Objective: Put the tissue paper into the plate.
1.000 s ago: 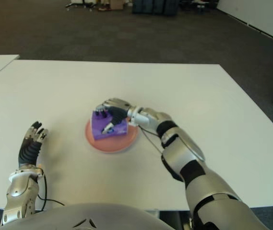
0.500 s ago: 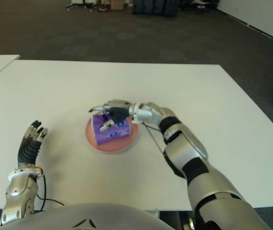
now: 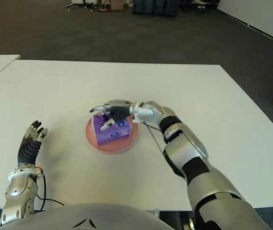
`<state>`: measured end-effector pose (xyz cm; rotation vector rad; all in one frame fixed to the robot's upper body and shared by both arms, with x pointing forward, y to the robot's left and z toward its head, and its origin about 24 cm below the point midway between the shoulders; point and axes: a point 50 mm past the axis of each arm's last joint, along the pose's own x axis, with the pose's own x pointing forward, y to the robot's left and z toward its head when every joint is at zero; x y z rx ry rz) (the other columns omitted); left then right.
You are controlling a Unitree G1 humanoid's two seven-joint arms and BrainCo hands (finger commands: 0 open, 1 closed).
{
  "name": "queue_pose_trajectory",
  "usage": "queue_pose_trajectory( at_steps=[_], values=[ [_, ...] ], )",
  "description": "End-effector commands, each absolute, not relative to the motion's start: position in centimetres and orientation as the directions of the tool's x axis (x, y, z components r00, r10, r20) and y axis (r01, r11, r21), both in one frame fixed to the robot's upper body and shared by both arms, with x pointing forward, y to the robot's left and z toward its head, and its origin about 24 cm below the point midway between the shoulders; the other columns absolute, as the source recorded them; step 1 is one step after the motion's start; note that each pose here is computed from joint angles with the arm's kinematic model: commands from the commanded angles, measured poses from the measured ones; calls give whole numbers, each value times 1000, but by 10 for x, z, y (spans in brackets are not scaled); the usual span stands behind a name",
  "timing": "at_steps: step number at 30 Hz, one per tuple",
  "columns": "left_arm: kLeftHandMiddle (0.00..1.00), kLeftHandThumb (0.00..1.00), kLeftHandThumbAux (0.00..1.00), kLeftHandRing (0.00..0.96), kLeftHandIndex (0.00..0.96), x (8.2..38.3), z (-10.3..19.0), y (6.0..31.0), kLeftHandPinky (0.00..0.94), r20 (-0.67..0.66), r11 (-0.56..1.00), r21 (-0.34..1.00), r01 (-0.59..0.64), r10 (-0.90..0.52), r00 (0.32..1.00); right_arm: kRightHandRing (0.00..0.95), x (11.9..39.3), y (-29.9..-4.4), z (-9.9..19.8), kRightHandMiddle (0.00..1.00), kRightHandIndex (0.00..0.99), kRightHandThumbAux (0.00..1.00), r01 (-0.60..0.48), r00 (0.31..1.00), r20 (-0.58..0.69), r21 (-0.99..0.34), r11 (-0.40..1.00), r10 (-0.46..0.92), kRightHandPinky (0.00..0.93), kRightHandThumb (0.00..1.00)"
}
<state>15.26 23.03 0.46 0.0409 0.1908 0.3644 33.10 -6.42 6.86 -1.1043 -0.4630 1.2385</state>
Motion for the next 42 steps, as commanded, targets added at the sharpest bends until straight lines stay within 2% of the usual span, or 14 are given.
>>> queue_pose_trajectory(
  at_steps=[1, 9, 12, 18, 23, 33, 38, 42],
  values=[
    [0, 0, 520, 0, 0, 153, 4, 232, 5, -185, 932, 88, -353, 363, 913, 0, 339, -71, 71, 0, 0, 211, -555, 372, -281, -831, -31, 885, 0, 126],
    [0, 0, 512, 0, 0, 155, 2, 234, 16, -193, 932, 93, -351, 363, 911, 0, 364, -71, 115, 0, 0, 238, -528, 512, -57, -808, 262, 857, 0, 146],
    [0, 0, 513, 0, 0, 156, 1, 235, 21, -194, 932, 91, -352, 363, 911, 0, 368, -71, 125, 0, 0, 248, -517, 542, 7, -786, 340, 841, 0, 156],
    [0, 0, 517, 0, 0, 157, 1, 235, 24, -196, 931, 85, -354, 364, 910, 0, 376, -70, 148, 0, 0, 272, -519, 590, 199, -648, 557, 782, 0, 173],
    [0, 0, 522, 0, 0, 159, 0, 235, 25, -195, 931, 81, -356, 365, 910, 0, 379, -69, 164, 0, 0, 341, -448, 638, 362, -544, 709, 680, 0, 159],
    [0, 0, 526, 0, 0, 161, 0, 235, 10, -195, 930, 94, -355, 367, 910, 0, 380, -78, 165, 0, 0, 494, -369, 704, 486, -373, 851, 518, 0, 112],
    [0, 0, 520, 0, 0, 161, 0, 235, 12, -197, 933, 92, -348, 359, 912, 0, 380, -80, 162, 0, 0, 534, -326, 747, 531, -231, 917, 400, 0, 95],
    [0, 0, 517, 0, 0, 161, 0, 234, 16, -194, 934, 93, -344, 356, 914, 0, 374, -79, 154, 0, 0, 546, -301, 759, 550, -181, 936, 350, 0, 84]
  ],
)
